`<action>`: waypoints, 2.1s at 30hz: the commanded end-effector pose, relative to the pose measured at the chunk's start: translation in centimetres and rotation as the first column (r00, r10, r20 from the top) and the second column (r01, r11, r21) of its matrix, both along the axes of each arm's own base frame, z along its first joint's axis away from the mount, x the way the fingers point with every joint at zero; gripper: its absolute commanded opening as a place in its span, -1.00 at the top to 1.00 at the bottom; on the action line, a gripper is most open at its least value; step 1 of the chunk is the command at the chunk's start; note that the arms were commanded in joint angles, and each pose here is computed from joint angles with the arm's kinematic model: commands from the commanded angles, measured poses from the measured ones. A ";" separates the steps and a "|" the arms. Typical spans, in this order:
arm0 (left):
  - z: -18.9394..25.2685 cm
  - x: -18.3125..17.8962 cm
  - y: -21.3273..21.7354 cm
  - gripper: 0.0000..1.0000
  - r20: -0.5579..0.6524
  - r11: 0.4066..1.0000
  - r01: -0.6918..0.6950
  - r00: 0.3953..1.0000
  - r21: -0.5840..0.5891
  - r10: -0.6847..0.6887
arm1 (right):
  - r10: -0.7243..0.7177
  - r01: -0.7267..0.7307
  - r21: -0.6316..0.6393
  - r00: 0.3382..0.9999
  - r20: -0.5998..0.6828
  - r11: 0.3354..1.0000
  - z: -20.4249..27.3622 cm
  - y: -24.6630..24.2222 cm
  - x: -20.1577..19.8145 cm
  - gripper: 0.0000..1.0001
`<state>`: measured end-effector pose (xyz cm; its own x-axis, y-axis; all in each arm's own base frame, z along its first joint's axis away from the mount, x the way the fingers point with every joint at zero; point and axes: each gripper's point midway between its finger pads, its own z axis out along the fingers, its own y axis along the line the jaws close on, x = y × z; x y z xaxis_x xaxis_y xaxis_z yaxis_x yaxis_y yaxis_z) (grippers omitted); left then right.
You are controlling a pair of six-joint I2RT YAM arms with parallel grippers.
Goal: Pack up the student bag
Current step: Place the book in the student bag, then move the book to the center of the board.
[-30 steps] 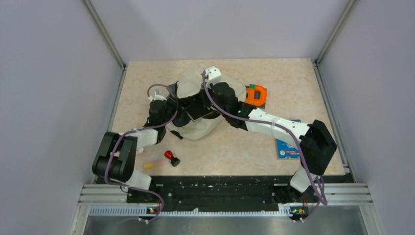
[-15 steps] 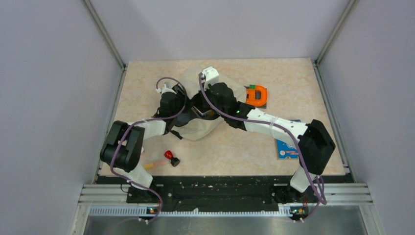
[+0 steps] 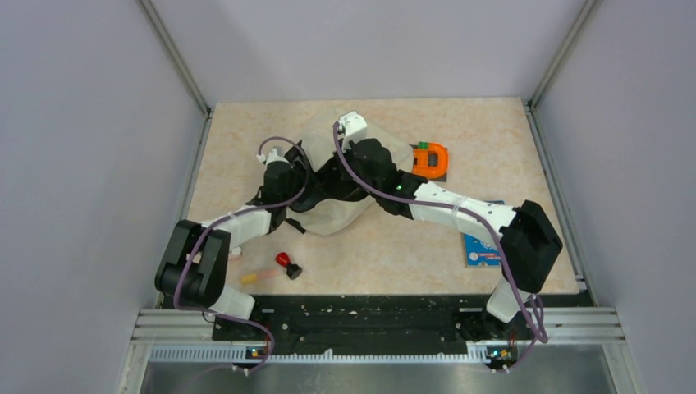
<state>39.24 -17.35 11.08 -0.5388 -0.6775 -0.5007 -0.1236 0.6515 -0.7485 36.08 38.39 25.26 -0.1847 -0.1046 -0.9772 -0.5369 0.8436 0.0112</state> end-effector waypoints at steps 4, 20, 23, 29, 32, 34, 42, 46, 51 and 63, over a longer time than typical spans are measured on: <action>1.2 0.1 -0.3 0.04 0.063 1.000 0.018 0.998 -0.012 -0.017 | 0.009 -0.020 0.127 0.996 0.087 0.992 5.3 0.6 -0.8 1.00; 3.2 4.0 -5.3 0.26 0.184 0.991 0.134 0.975 -0.030 -0.126 | -0.011 0.006 0.078 0.998 0.069 0.997 3.8 0.2 -0.5 1.00; 3.4 4.1 -4.8 0.25 0.201 0.993 0.113 0.974 -0.013 -0.108 | -0.023 0.020 0.062 0.998 0.059 0.998 3.5 0.1 -0.2 1.00; 4.0 2.0 -3.1 -0.09 0.231 0.995 0.091 0.968 0.052 -0.100 | -0.069 0.069 0.041 0.998 -0.003 0.997 2.2 -1.3 2.1 1.00; 4.1 0.3 -1.6 -0.20 0.236 0.993 0.060 0.968 0.097 -0.082 | -0.097 0.100 0.041 0.993 -0.060 0.994 1.1 -2.4 4.0 1.00; 4.3 -0.9 -0.9 -0.25 0.237 0.991 0.053 0.968 0.125 -0.082 | -0.127 0.132 0.036 0.986 -0.107 0.991 -0.2 -3.4 5.6 1.00; 4.9 -4.9 1.5 -0.32 0.237 0.982 0.038 0.968 0.182 -0.082 | -0.246 0.261 0.000 0.912 -0.327 0.965 -7.6 -9.5 11.8 0.71; 5.7 -5.7 0.3 -0.35 0.241 0.979 0.115 0.958 0.166 -0.153 | -0.197 0.200 -0.033 0.901 -0.386 0.979 -9.6 -9.9 11.9 0.46; 6.8 -5.3 -1.5 -0.35 0.251 0.972 0.193 0.942 0.134 -0.222 | -0.090 0.084 -0.031 0.914 -0.395 0.996 -8.7 -9.6 9.4 -0.46; 7.4 -2.9 -4.0 -0.38 0.259 0.952 0.274 0.918 0.134 -0.300 | 0.103 -0.083 0.066 0.908 -0.406 0.994 -5.1 -11.1 0.7 -0.92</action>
